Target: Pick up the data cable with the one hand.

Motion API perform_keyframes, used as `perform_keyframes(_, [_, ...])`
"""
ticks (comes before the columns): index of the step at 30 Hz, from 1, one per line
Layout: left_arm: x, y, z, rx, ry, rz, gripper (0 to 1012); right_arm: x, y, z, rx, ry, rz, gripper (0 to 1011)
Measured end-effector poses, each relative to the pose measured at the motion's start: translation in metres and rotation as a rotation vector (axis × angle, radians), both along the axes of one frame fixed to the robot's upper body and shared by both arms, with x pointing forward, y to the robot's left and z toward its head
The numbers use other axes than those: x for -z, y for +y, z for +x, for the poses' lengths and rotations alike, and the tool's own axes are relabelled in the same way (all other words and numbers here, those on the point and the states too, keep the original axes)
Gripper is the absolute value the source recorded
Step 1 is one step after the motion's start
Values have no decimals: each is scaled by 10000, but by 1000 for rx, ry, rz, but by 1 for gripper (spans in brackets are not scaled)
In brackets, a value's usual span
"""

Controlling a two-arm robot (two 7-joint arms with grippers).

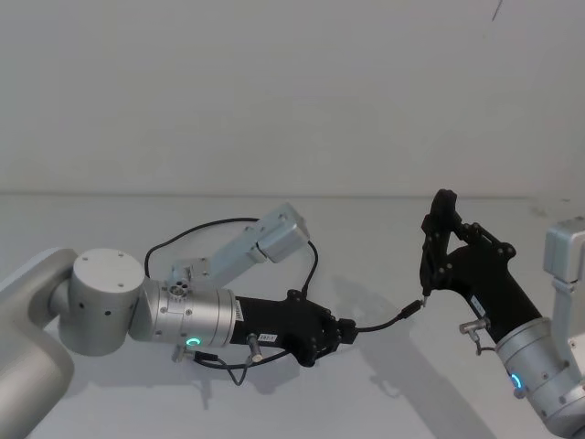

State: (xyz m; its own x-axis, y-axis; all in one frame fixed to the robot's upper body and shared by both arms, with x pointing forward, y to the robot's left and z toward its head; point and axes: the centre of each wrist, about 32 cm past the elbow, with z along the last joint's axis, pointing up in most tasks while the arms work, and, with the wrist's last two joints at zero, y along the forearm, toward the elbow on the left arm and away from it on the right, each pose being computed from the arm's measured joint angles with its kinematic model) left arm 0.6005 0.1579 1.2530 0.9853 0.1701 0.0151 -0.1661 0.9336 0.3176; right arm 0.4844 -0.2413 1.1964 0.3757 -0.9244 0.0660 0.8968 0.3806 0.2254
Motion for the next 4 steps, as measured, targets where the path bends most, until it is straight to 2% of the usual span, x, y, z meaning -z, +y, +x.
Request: perform_keyframes(4, [0, 0, 0, 0, 0, 0, 41, 1, -1, 3, -1, 3, 1, 279])
